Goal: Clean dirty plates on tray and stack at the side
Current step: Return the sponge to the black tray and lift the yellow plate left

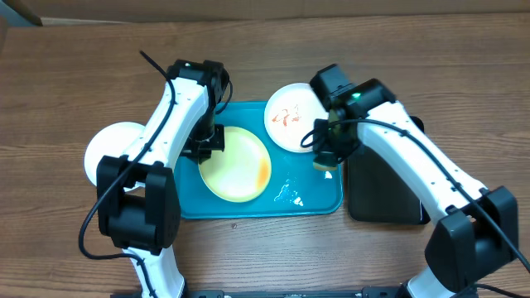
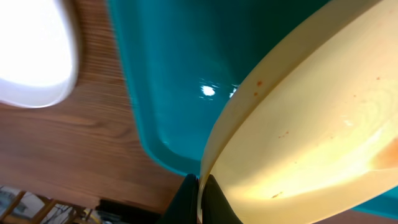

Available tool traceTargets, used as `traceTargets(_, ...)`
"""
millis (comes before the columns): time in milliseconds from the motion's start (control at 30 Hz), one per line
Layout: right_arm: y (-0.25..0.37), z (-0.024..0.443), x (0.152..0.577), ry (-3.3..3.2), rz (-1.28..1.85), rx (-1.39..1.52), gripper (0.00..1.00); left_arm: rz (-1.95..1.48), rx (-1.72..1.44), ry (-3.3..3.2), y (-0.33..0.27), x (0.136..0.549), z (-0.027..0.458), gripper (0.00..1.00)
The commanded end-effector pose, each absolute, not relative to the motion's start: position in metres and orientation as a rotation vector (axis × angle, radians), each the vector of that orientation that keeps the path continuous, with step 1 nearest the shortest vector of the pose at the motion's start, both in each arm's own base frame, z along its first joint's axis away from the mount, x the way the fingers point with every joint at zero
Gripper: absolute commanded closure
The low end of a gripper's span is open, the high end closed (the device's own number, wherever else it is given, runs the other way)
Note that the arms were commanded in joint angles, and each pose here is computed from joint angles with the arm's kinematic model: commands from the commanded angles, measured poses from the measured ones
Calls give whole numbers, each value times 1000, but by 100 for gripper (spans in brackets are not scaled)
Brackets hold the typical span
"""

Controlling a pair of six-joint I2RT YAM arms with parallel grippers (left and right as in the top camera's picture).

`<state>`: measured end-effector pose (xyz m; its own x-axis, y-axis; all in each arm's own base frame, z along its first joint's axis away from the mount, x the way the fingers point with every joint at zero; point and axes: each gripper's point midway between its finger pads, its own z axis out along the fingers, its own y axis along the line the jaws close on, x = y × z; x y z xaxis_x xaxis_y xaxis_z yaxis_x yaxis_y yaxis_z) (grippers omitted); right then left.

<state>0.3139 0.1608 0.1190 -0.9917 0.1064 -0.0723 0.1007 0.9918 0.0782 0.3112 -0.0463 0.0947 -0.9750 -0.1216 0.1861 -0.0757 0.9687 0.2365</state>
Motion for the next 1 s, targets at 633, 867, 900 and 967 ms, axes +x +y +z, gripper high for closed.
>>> traceTargets(633, 54, 113, 327, 3081, 377, 355, 96, -959, 457, -3356, -10, 344, 224, 96)
traceTargets(867, 42, 103, 317, 3112, 435, 305, 96, -1182, 286, -3454, -41, 352, 244, 96)
traceTargets(900, 42, 101, 316, 3117, 435, 291, 96, -1213, 260, -3462, -45, 353, 246, 96)
traceTargets(967, 42, 96, 311, 3131, 434, 286, 96, -1271, 204, -3476, -53, 352, 251, 96)
